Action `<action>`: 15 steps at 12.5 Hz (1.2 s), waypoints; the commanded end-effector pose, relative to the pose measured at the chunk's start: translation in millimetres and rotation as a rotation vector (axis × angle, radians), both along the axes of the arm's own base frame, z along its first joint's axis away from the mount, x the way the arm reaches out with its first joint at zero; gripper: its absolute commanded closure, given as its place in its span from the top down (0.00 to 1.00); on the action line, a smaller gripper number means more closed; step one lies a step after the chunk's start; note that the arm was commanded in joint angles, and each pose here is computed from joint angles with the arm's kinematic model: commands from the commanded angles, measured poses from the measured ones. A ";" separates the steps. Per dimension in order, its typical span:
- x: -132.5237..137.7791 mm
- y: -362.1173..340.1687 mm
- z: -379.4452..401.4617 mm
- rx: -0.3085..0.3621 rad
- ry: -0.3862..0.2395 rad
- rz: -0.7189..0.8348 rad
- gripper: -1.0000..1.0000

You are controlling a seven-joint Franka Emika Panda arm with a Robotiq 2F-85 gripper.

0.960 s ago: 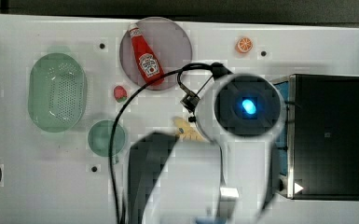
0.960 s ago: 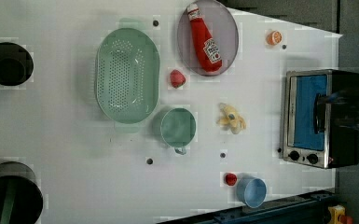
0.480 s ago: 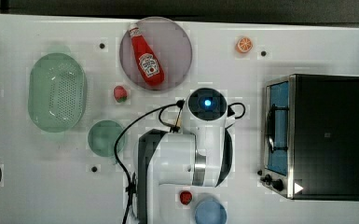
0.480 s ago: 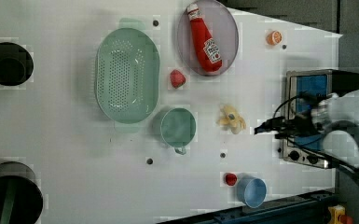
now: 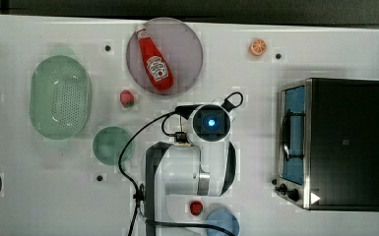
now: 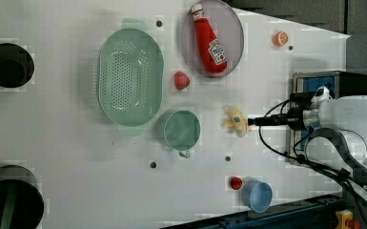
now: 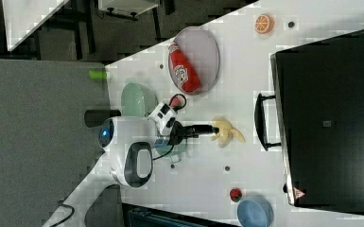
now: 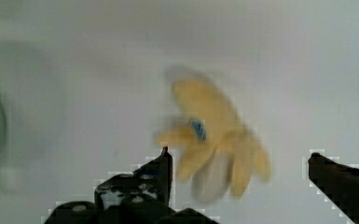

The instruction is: Pick Banana and place it in mug.

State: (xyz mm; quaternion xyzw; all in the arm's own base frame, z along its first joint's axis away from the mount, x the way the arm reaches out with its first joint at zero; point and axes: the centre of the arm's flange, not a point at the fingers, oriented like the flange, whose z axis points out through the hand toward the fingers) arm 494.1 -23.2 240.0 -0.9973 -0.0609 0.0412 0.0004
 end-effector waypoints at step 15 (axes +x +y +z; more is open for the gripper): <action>-4.4 -9.8 -71.5 0.001 -0.019 0.148 0.31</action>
